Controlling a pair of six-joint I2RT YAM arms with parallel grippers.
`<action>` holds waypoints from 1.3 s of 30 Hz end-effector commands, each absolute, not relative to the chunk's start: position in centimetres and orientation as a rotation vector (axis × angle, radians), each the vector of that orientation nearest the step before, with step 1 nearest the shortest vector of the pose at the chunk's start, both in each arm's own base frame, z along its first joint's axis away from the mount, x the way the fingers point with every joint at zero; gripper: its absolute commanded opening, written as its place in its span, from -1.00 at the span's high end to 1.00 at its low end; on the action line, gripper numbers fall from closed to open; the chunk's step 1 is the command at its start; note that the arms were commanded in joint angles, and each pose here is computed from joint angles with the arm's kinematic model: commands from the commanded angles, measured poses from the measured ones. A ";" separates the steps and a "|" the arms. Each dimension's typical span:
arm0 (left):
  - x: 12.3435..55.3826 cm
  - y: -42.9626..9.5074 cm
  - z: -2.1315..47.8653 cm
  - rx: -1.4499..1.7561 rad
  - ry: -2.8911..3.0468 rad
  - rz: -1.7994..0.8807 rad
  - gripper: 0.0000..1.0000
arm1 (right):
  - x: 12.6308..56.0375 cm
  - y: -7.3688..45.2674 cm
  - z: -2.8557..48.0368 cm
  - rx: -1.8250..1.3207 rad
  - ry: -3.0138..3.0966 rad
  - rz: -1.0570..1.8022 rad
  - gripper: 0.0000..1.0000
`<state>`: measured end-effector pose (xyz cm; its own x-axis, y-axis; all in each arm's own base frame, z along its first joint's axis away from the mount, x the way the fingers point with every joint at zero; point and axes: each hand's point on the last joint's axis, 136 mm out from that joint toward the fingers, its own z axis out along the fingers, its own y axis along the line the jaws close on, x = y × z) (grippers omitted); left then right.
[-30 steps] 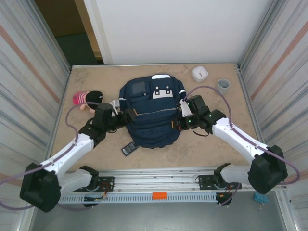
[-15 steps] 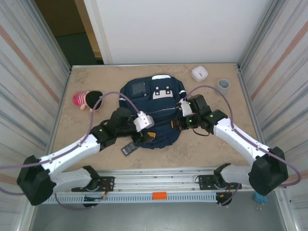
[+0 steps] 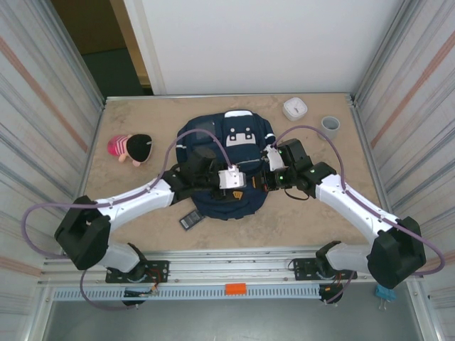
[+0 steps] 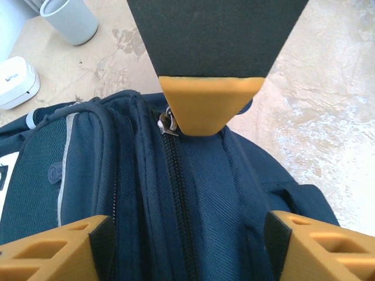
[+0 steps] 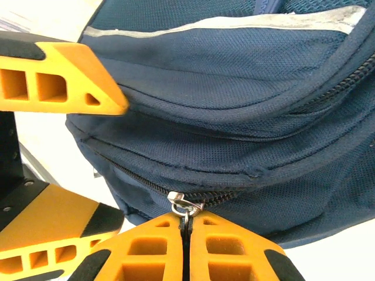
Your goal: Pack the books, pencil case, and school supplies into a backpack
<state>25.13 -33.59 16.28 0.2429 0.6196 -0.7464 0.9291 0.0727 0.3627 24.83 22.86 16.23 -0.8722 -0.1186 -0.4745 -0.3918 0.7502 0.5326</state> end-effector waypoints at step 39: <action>19.1 -32.0 16.8 1.831 1.273 -0.535 1.00 | 41.1 9.4 9.2 0.126 2.545 0.641 1.00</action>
<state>23.56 -32.19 16.36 0.3817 0.6248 -0.6811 0.8845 -0.0330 0.4654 34.25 16.57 9.64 -0.9653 0.0719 -0.2509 -0.1154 0.7446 0.6574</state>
